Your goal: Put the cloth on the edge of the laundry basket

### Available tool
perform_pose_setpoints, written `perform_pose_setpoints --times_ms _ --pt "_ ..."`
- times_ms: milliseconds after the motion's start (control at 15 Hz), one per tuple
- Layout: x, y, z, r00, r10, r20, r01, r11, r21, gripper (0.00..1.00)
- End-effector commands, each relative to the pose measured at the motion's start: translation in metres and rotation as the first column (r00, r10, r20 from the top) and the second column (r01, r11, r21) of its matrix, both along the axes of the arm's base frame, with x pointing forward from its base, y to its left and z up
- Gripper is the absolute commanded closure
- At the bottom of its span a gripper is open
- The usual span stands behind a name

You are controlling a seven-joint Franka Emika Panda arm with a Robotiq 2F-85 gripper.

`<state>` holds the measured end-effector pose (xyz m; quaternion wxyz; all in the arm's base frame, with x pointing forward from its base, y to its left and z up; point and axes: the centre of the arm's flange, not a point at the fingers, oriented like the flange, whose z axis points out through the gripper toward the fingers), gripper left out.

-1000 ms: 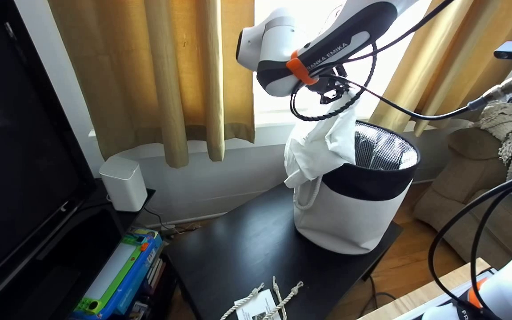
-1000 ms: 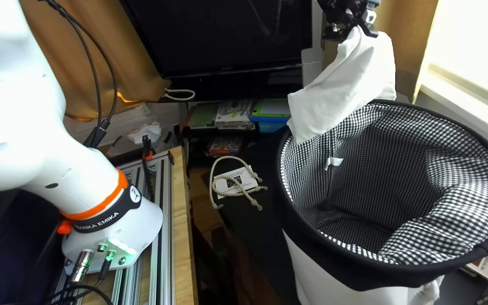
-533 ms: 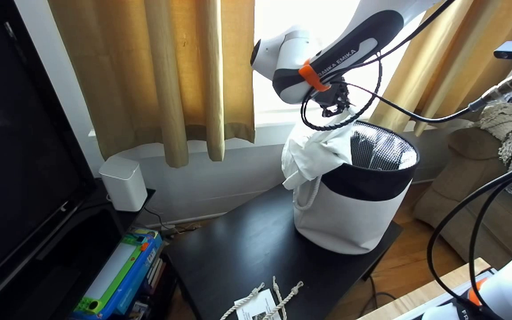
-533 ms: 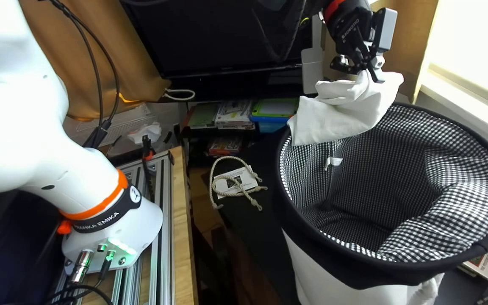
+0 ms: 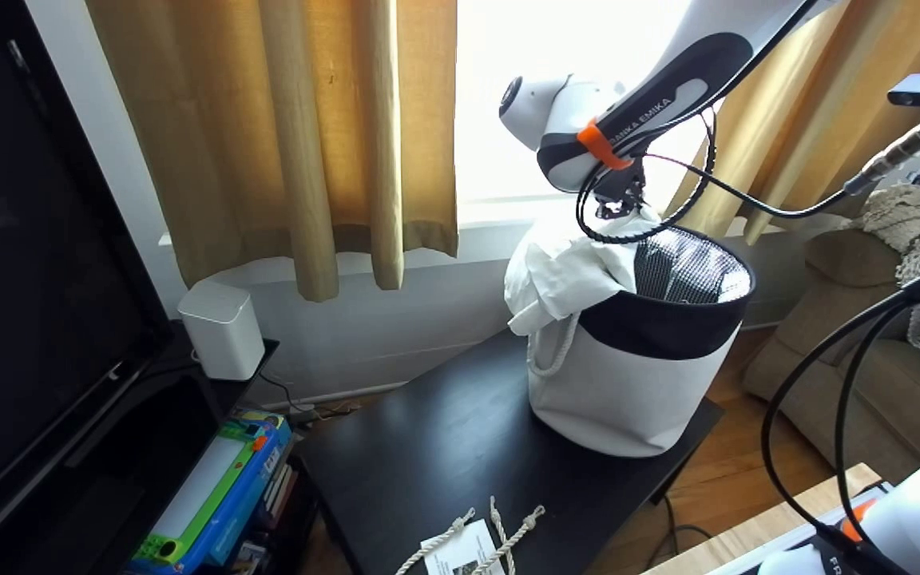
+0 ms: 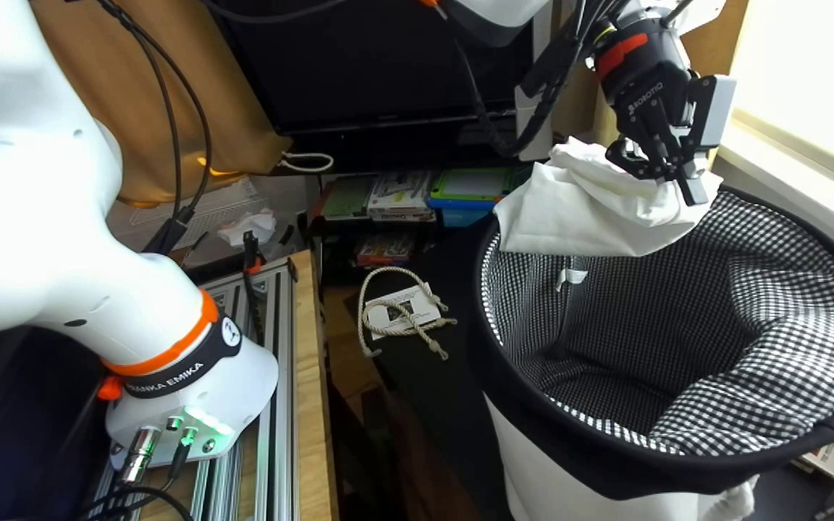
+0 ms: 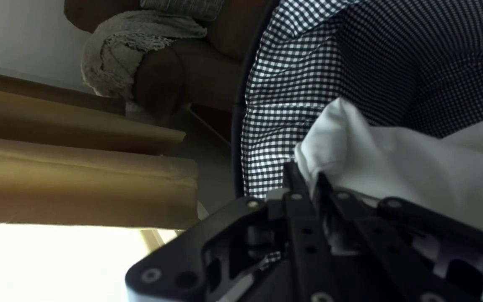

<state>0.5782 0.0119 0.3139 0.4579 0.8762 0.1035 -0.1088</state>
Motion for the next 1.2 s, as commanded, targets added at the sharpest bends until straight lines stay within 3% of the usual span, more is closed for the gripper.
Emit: perform_pose_setpoints --times_ms 0,267,533,733,1133 --pt "-0.007 -0.006 0.0 1.0 -0.018 0.013 0.017 0.998 0.066 0.62" --pt "-0.006 -0.009 0.004 0.999 -0.043 0.018 0.042 0.995 0.089 0.31" --pt "-0.008 0.002 0.029 0.995 -0.098 0.026 0.092 0.979 0.182 0.01" --pt "-0.013 0.02 0.062 0.987 -0.15 0.05 0.13 0.948 0.29 0.0" --pt "-0.019 0.05 0.131 0.941 -0.325 0.098 0.244 0.849 0.469 0.0"
